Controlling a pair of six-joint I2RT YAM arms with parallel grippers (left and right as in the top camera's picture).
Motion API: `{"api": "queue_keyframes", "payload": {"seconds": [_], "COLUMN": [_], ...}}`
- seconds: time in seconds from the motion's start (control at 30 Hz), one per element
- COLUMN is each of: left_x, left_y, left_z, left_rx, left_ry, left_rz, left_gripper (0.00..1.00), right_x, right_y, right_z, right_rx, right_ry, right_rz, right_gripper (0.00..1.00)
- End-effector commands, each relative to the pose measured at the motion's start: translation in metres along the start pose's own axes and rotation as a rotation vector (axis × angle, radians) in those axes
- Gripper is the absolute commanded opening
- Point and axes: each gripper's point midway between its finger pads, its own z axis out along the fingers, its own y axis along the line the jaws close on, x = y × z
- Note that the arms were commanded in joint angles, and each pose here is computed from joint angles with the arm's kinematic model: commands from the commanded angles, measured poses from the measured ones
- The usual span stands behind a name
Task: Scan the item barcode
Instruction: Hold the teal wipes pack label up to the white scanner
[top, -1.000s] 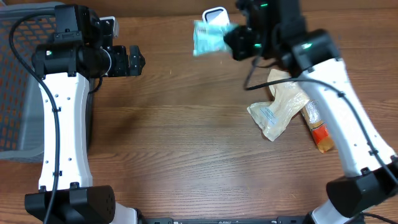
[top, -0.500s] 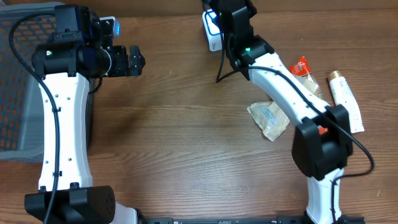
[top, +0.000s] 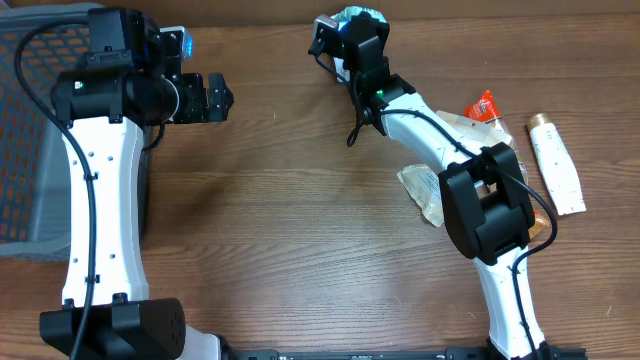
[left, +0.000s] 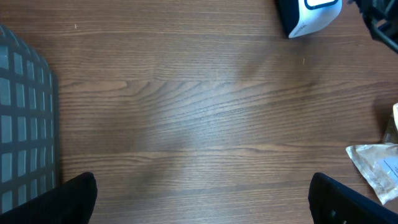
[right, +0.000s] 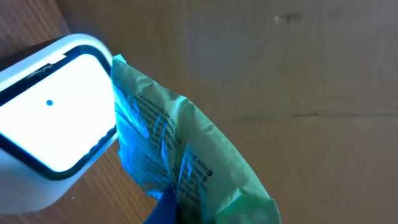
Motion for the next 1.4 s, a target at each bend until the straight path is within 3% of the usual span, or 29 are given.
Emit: {"api": "queue_keyframes", "payload": {"seconds": [0.0, 0.5, 1.0, 1.2, 1.37], "left_x": [-0.005, -0.005, -0.005, -0.005, -0.005], "left_y": [-0.003, -0.003, -0.003, -0.003, -0.003], "left_z": [-0.004, -0.004, -0.004, -0.004, -0.004], "left_rx": [0.002, 0.001, 0.002, 0.002, 0.002], "left_ry": [-0.018, -0.018, -0.018, -0.018, -0.019], "left_rz": [0.004, 0.004, 0.004, 0.004, 0.004], "left_gripper": [1.00, 1.00, 1.00, 1.00, 1.00], "right_x": [-0.006, 0.015, -0.011, -0.018, -0.020], "right_y": [-0.017, 0.006, -0.016, -0.062, -0.072], "right_z": [-0.003, 0.016, 0.001, -0.039, -0.101], "right_rx": [0.043, 0.013, 0.098, 0.068, -0.207], "right_ry": [-0.027, 0.009, -0.023, -0.028, -0.068], "right_rz": [-0.003, -0.013, 0.028, 0.207, 0.483], "right_gripper": [0.04, 0.04, 0.04, 0.04, 0.04]}}
